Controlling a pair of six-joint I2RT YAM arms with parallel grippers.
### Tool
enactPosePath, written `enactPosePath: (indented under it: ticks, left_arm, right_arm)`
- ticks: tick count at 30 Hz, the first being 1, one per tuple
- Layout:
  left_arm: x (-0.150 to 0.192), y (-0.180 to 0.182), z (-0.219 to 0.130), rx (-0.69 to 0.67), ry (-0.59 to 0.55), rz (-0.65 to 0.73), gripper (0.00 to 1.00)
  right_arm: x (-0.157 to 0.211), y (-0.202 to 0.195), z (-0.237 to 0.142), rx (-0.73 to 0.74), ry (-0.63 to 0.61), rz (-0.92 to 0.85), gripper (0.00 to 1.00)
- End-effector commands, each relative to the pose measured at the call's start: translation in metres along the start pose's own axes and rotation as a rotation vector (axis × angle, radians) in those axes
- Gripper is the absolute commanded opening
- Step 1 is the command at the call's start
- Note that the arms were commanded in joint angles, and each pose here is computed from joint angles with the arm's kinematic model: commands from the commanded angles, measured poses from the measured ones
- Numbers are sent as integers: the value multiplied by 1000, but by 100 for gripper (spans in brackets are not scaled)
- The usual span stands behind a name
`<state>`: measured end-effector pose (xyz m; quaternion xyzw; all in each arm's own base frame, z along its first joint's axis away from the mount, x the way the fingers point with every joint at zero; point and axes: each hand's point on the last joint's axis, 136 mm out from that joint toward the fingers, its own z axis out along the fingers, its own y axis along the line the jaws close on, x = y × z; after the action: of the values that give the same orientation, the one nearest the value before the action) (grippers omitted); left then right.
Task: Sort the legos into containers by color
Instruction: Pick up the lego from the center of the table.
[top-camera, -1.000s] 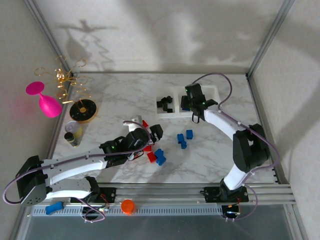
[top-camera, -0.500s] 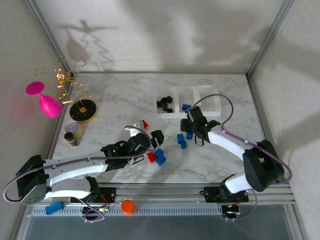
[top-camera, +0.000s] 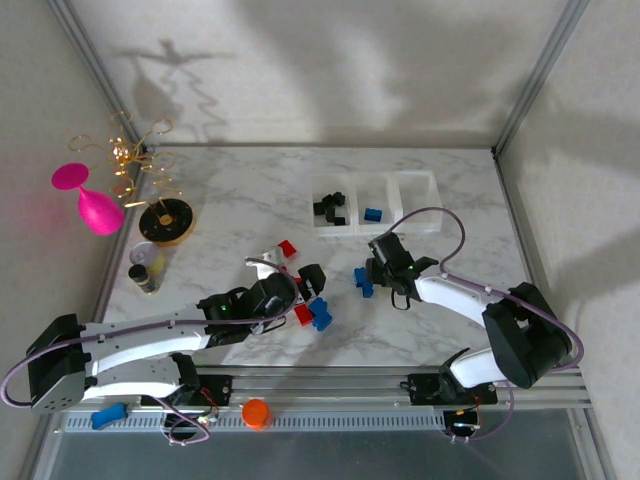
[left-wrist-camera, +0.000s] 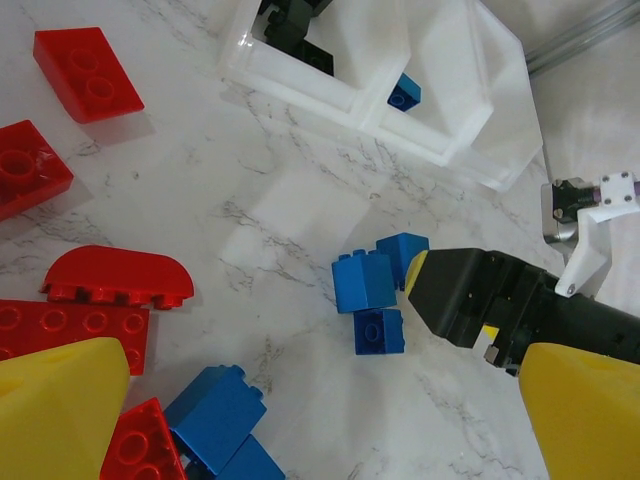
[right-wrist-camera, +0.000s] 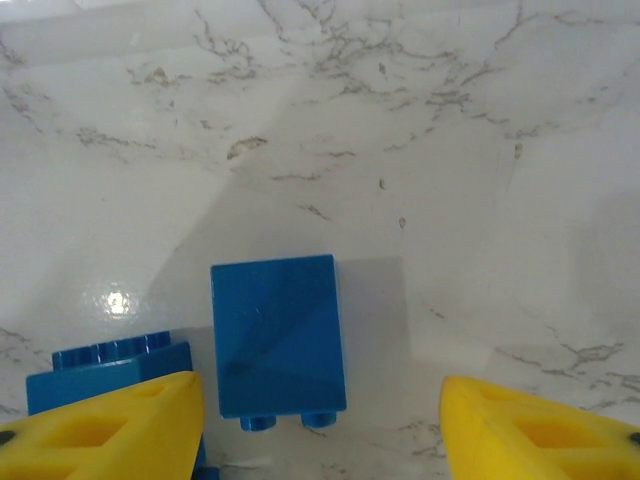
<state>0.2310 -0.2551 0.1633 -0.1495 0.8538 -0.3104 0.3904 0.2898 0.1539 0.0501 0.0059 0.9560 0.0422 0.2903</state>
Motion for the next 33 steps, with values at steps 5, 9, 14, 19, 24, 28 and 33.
enactPosePath:
  ticks: [5,9,14,19,24,28,33]
  left_arm:
    - [-1,3,1,-22,-22,-8,100]
    - [-2,2,1,-23,-25,-4,100]
    - [-3,2,1,-32,-33,4,100]
    - [-5,0,1,-32,-38,11,100]
    - [-10,-3,0,-28,-51,18,100]
    - [-17,-10,-1,-21,-68,28,100]
    - [-27,-16,-1,-17,-96,27,100]
  right_arm:
    - [-6,0,14,38,-21,-21,58]
    - [-8,-2,21,47,-18,-21,51]
    - [-13,-1,25,36,-17,-22,43]
    - [-16,2,20,12,-22,-24,33]
    - [-32,6,5,-16,-62,-16,29]
    - [-56,5,-8,-24,-109,-1,29]
    - [-95,5,-14,-21,-162,20,28]
